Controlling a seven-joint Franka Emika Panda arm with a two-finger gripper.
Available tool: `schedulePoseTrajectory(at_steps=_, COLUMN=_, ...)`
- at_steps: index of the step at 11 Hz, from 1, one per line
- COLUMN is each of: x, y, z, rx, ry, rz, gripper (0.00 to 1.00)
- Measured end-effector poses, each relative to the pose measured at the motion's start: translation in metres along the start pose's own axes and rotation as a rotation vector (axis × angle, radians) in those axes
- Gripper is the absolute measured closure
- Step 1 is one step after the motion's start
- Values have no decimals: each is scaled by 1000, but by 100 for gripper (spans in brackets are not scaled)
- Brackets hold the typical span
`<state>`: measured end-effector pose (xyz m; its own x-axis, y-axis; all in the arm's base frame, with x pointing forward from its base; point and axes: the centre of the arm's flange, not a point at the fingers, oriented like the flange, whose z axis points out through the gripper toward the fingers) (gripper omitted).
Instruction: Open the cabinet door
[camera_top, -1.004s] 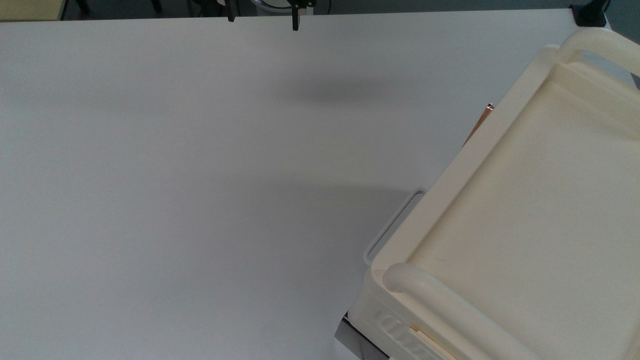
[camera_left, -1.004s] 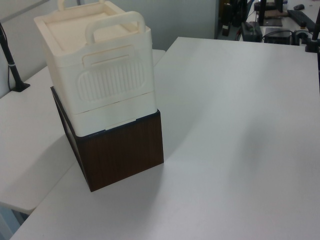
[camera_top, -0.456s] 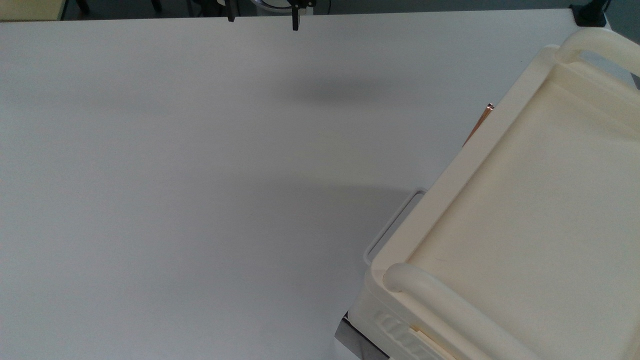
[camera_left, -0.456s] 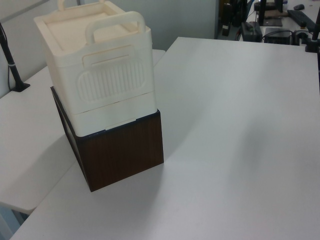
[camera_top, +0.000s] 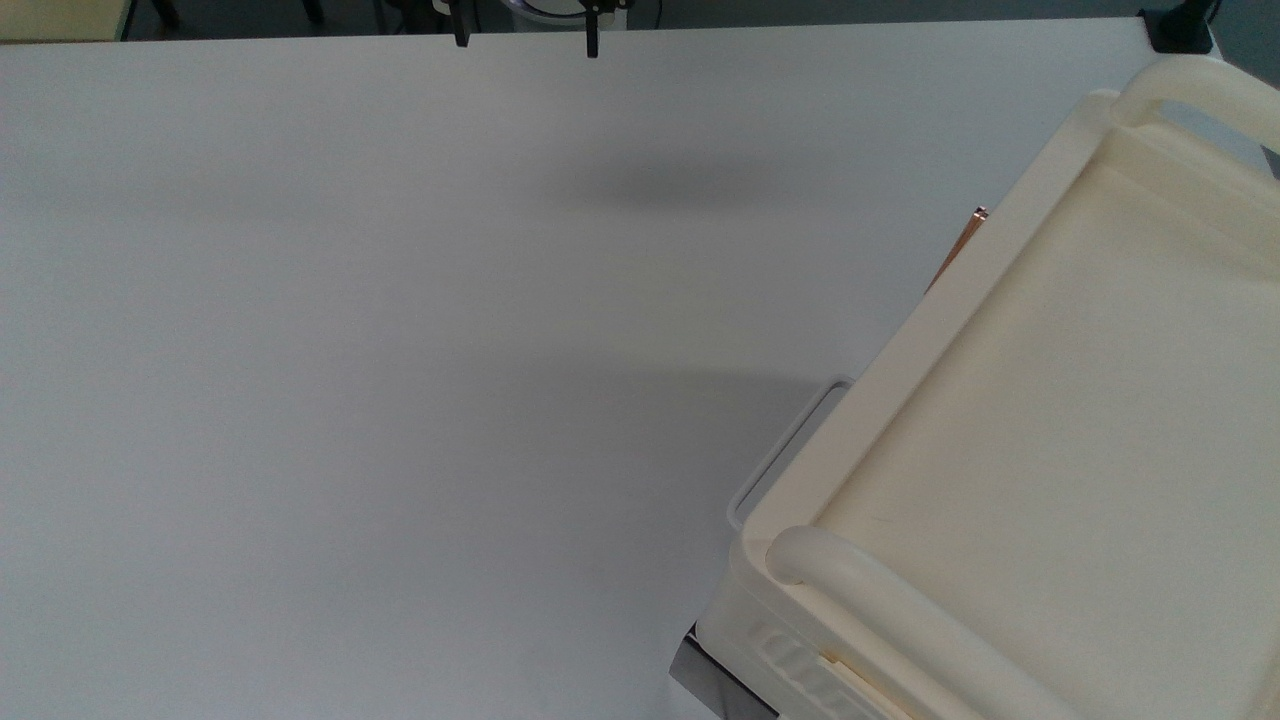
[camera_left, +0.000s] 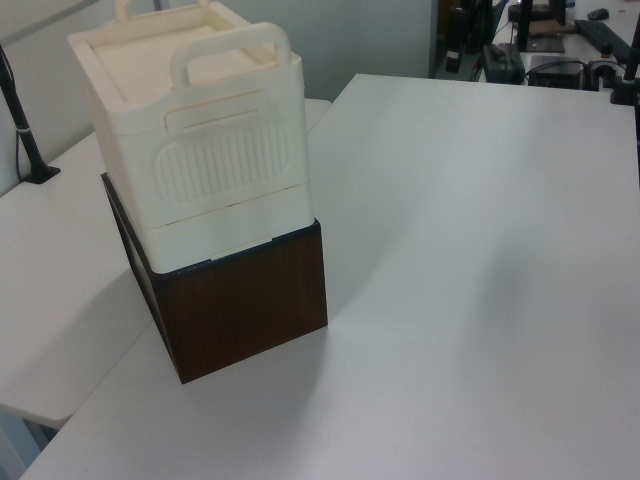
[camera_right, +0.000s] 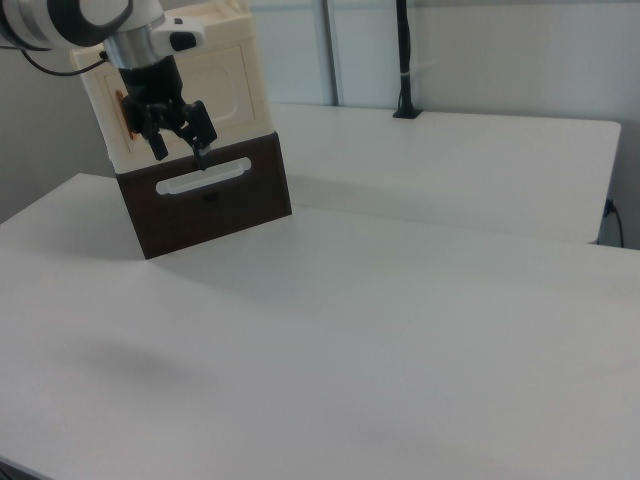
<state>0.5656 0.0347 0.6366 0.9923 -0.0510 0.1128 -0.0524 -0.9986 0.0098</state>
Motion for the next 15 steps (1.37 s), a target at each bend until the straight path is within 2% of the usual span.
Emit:
schedulePoseTrajectory(at_steps=3, x=0, y=-1, z=0, rx=0, ry=0, rz=-186, gripper=0)
schedulePoseTrajectory(at_steps=5, x=-1, y=-18, z=-8, rx=4, ry=17, rz=-243, gripper=5)
schedulePoseTrajectory(at_steps=7, x=-2, y=-46, z=-23, rx=13, ry=62, rz=-292, gripper=31)
schedulePoseTrajectory(at_steps=9, x=2, y=-81, z=-33, rx=35, ry=161, rz=-307, gripper=46)
schedulePoseTrajectory(at_steps=12, x=23, y=-121, z=-23, rx=96, ry=304, rz=-336, gripper=53)
schedulePoseTrajectory(at_steps=15, x=37, y=-165, z=-8, rx=146, ry=399, rz=-381, gripper=53)
